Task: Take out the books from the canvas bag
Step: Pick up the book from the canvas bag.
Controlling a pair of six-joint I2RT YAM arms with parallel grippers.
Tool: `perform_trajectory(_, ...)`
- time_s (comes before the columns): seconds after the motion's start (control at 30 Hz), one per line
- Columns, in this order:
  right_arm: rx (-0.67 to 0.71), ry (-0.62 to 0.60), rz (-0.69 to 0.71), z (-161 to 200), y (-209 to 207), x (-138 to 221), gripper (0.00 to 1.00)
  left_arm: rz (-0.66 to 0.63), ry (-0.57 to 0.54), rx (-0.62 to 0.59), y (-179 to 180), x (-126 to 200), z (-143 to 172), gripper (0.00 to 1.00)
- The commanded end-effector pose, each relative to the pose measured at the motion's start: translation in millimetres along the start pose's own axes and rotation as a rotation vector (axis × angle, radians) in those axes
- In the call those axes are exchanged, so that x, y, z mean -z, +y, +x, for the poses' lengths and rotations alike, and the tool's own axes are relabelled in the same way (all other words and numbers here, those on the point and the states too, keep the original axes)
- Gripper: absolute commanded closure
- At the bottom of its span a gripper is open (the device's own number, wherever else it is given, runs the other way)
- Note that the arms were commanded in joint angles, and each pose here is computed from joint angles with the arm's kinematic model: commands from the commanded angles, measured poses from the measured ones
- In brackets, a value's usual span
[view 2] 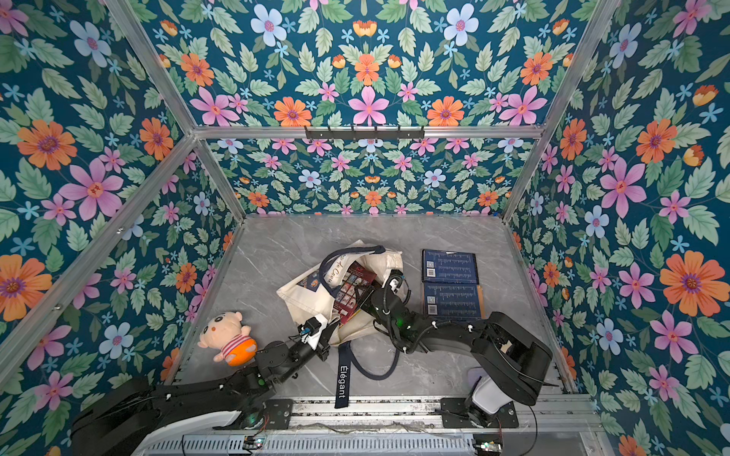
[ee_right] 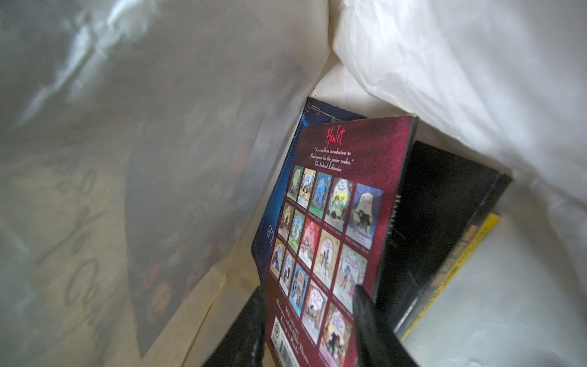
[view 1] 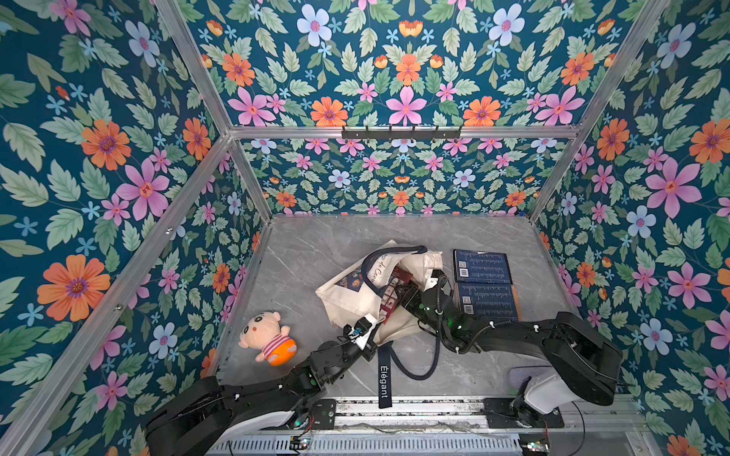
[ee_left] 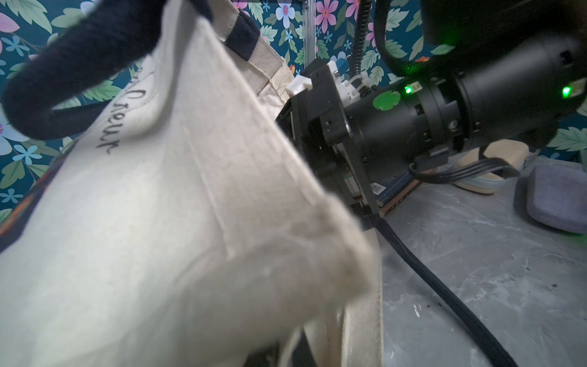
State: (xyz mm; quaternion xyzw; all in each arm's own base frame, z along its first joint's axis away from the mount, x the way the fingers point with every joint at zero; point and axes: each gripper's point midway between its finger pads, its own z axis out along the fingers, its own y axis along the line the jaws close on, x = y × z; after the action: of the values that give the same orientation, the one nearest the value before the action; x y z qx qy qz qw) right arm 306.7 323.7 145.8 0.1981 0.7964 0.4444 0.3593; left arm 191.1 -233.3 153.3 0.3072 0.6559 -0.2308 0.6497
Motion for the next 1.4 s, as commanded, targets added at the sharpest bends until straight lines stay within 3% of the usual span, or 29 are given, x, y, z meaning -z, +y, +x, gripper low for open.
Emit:
perform_trajectory(0.0,0.016,0.017,-0.003,3,0,-1,0.55,-0.011,-0.065,0.007,3,2,-15,1.00)
perform_trajectory(0.6,-0.048,0.068,-0.027,15,-9,-19,0.61,-0.010,-0.064,0.007,2,2,-15,1.00)
perform_trajectory(0.8,-0.077,0.066,0.011,22,-32,-31,0.62,-0.006,-0.063,0.007,2,1,-15,1.00)
perform_trajectory(1.2,-0.067,0.068,-0.074,13,9,-33,0.87,-0.004,-0.057,0.006,1,1,-14,1.00)
perform_trajectory(1.37,-0.052,0.060,-0.079,10,17,-35,0.88,-0.001,-0.052,0.004,0,0,-13,1.00)
